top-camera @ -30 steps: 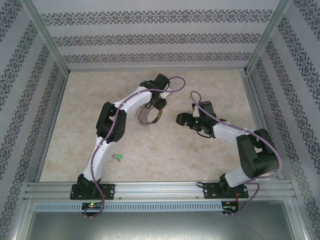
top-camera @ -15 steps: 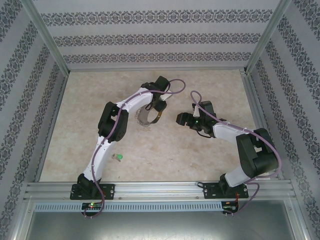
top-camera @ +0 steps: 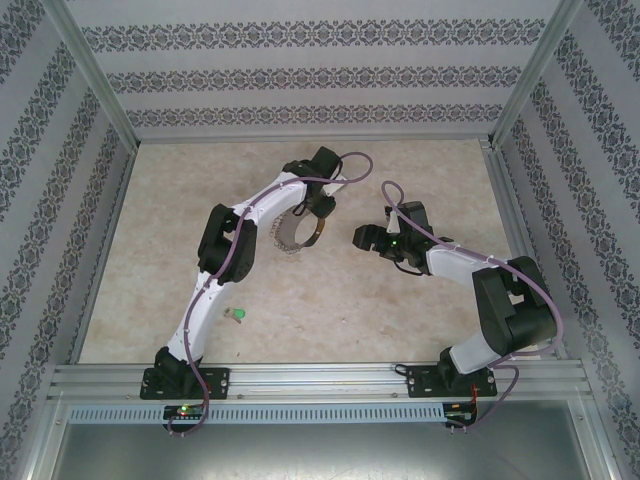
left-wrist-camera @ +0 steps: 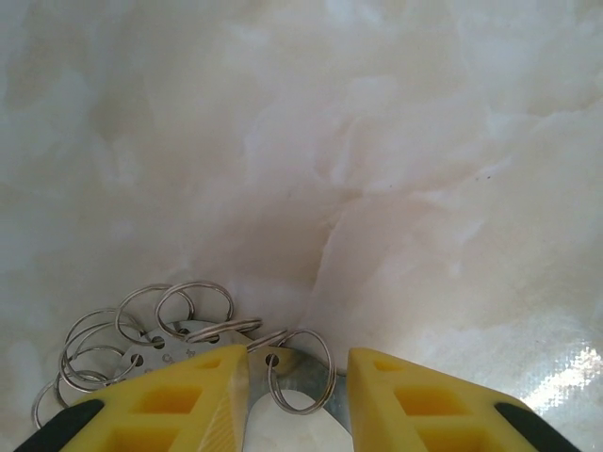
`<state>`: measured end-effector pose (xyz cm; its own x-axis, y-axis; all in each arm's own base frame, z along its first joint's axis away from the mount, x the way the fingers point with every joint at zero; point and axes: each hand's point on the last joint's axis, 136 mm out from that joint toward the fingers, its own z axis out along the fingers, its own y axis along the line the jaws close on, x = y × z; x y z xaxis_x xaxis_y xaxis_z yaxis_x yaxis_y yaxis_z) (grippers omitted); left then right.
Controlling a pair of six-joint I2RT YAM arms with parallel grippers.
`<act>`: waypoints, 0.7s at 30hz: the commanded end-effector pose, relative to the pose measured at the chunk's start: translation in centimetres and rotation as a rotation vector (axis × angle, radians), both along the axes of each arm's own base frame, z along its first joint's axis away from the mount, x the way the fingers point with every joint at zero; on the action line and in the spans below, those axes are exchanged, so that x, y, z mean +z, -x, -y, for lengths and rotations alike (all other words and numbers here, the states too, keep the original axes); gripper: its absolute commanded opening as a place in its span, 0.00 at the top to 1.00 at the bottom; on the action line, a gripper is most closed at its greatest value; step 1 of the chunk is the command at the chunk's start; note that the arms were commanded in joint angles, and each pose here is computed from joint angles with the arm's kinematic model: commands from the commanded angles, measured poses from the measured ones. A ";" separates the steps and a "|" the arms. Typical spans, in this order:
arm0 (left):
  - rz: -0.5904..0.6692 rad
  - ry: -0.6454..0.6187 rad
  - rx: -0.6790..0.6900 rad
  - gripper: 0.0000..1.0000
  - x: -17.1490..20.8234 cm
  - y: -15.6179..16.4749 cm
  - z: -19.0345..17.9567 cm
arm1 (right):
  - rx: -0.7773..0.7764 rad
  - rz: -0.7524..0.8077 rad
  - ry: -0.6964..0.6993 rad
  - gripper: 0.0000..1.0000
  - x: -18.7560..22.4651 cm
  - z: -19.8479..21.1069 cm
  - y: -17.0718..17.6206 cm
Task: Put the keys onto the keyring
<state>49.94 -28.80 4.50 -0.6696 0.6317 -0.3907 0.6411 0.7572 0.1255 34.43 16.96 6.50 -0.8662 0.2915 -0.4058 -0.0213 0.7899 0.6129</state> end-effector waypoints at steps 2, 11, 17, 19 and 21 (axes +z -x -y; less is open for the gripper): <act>-0.042 -0.037 0.007 0.66 -0.9 1.0 0.0 | -0.003 0.034 -0.026 0.21 1.3 0.0 -0.9; -0.070 -0.037 0.004 0.65 -1.1 1.9 0.3 | -0.004 0.032 -0.027 0.20 1.3 0.1 -0.8; -0.059 -0.034 0.024 0.64 -1.0 1.6 0.4 | -0.002 0.034 -0.030 0.21 1.4 0.1 -0.8; -0.060 -0.037 0.037 0.64 -1.0 1.5 0.3 | -0.003 0.034 -0.028 0.20 1.4 0.2 -0.8; -0.062 -0.041 0.044 0.65 -1.0 1.4 0.2 | -0.003 0.036 -0.030 0.20 1.4 0.1 -0.8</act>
